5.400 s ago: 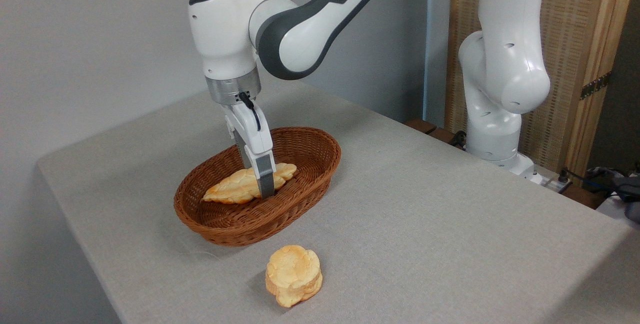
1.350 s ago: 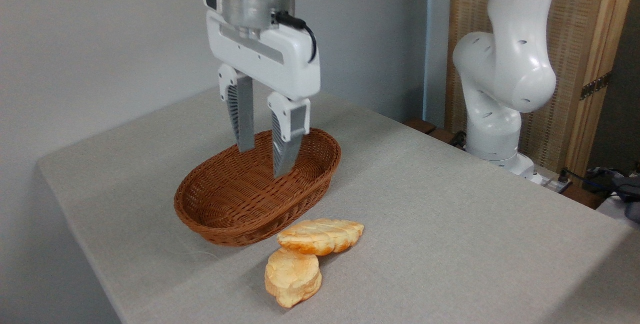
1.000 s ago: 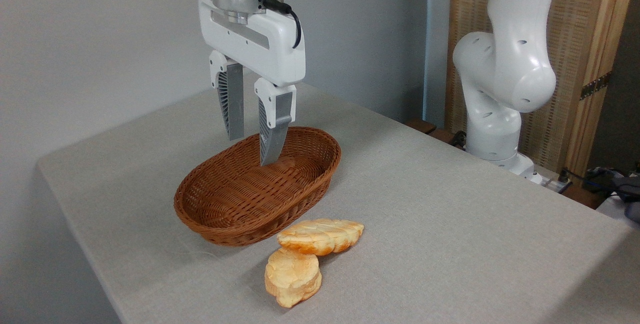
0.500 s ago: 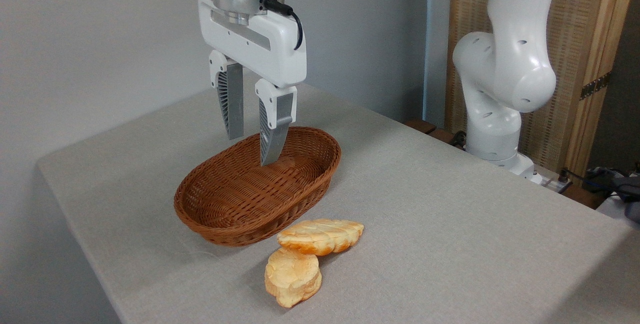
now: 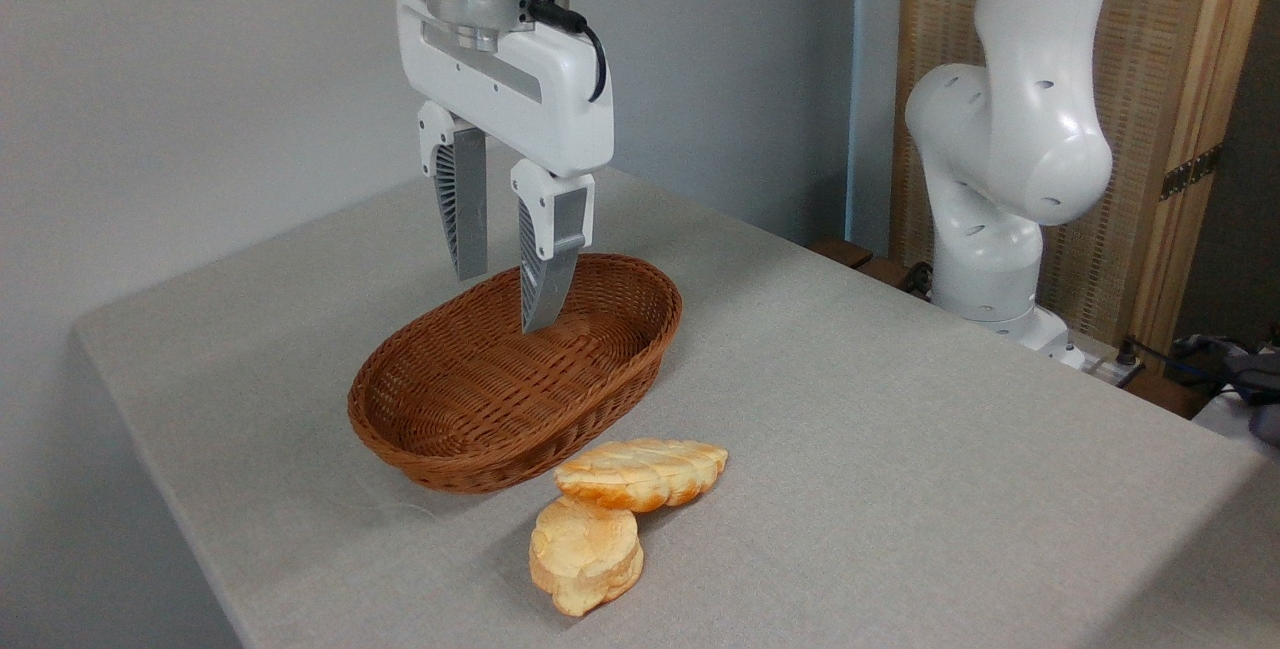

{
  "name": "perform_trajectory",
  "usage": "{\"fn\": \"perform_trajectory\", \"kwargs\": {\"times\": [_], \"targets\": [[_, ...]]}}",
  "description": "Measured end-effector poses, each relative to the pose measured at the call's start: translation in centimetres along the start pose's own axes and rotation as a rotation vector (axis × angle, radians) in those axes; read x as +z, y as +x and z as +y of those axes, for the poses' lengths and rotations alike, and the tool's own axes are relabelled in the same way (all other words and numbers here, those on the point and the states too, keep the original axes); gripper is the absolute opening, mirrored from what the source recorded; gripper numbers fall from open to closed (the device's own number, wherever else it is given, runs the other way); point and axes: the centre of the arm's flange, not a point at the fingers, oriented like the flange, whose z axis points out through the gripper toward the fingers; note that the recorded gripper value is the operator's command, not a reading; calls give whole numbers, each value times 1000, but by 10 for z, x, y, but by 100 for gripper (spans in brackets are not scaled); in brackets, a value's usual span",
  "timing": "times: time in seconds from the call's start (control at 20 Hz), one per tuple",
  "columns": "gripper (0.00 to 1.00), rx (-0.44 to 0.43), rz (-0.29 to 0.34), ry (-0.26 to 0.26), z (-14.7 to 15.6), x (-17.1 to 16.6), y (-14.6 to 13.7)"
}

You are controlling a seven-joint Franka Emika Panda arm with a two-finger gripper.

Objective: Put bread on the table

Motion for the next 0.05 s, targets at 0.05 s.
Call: {"fn": "perform_trajectory", "kwargs": {"times": [0.05], "targets": [[100, 0, 0, 0, 0, 0, 0]]}}
